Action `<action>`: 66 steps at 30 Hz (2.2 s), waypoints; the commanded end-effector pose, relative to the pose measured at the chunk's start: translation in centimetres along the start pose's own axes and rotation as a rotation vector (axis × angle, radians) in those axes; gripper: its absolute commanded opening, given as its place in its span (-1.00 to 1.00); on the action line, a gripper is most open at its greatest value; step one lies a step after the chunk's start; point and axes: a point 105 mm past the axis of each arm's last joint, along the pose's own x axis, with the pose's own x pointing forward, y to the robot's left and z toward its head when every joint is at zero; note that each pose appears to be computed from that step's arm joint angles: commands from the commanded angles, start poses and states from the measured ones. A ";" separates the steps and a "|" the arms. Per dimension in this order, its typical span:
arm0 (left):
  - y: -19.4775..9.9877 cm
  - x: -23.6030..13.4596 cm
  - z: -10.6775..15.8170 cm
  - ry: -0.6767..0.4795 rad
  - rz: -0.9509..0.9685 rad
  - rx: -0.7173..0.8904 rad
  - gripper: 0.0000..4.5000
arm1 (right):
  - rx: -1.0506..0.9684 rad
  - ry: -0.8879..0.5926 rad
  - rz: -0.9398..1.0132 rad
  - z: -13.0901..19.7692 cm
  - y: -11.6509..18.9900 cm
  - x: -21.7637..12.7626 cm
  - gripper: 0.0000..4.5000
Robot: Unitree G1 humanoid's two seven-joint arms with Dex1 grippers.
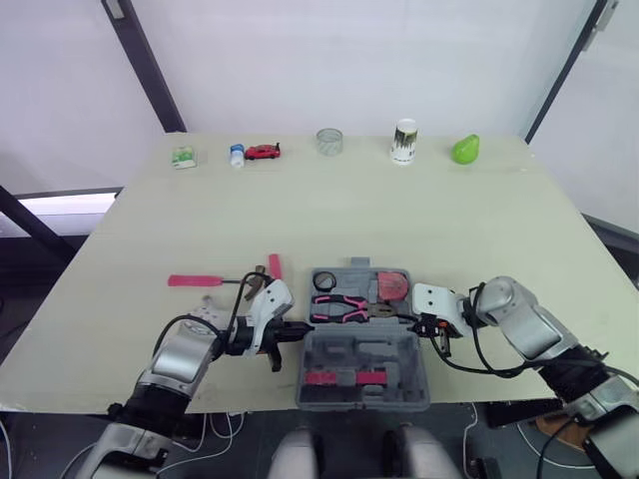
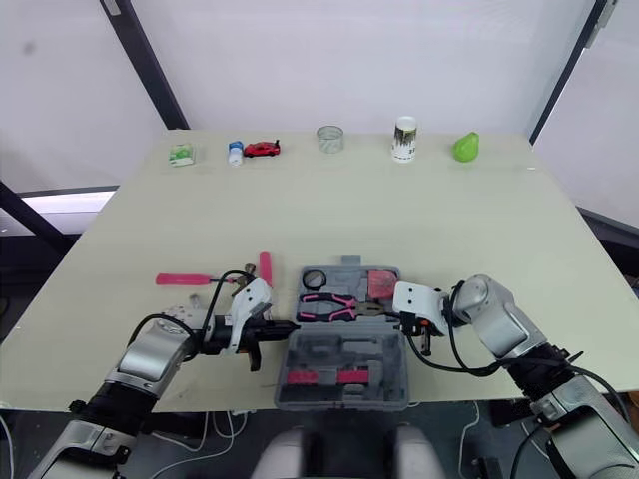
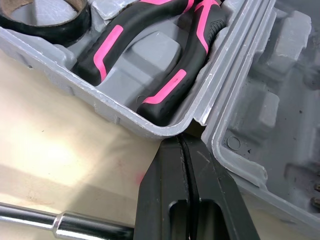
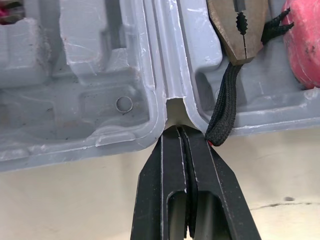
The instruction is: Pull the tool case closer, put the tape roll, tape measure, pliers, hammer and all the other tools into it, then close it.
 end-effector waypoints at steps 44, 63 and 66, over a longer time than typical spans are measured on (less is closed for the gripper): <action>1.1 1.2 3.6 -0.089 0.054 0.099 -0.98 | -0.066 -0.068 -0.067 2.7 -1.9 -0.2 -1.00; -0.4 2.2 4.5 -0.118 -0.023 0.100 -0.98 | -0.042 -0.050 -0.091 1.7 -2.2 -1.1 -1.00; -0.7 2.3 4.6 -0.120 -0.037 0.102 -0.98 | -0.036 -0.047 -0.089 1.5 -2.0 -1.3 -1.00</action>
